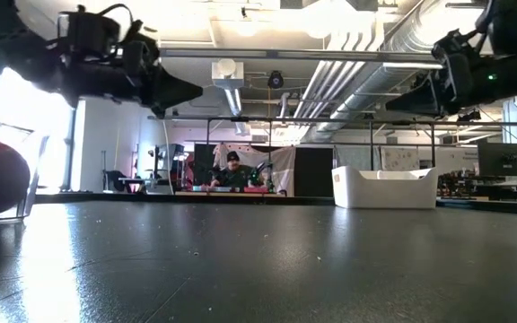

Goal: Sort produce into baskets
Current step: Return to Home Position

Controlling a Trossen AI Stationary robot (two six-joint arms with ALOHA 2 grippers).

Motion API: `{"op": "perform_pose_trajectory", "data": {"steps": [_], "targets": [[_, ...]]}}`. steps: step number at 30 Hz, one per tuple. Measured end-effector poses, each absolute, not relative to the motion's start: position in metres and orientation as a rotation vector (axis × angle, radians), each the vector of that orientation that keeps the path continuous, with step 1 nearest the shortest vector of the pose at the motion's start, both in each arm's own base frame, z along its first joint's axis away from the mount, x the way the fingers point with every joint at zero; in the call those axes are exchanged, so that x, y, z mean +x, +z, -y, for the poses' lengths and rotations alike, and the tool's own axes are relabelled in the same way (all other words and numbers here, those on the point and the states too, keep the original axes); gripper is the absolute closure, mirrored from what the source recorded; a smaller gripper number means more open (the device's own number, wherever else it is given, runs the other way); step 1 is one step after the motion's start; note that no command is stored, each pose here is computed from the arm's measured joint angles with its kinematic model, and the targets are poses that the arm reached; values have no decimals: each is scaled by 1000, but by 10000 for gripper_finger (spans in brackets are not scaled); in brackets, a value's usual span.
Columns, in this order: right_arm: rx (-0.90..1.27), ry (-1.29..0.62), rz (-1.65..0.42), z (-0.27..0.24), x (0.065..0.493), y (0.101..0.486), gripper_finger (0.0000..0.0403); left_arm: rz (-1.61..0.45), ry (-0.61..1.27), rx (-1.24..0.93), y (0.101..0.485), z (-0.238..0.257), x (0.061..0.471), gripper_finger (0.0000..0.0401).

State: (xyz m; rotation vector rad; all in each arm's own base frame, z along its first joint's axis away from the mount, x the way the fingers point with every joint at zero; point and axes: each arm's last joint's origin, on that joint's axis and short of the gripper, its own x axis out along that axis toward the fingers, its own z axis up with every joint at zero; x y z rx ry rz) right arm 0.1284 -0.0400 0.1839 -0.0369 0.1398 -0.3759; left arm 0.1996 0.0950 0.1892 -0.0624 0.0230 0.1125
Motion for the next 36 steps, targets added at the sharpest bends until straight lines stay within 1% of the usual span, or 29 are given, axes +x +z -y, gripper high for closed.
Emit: {"op": "perform_pose_trajectory", "data": {"steps": [5,12,18,23,28,31,36], "targets": [[-39,-374,-121,37,118,184,403,13,141,-66,187,-87,178,401],[-52,-375,-82,33,104,188,403,69,242,-63,177,-73,145,401],[-45,-379,-47,30,93,190,403,57,249,-133,166,-64,130,401],[-41,-377,-25,27,85,190,403,33,242,-143,167,-57,125,401],[-24,-360,-60,26,85,186,403,-9,319,-128,166,-48,117,401],[-28,-343,-56,24,86,186,403,-23,324,-135,165,-41,111,401],[-24,-333,-57,21,86,186,403,32,391,-126,168,-32,94,401]]}}
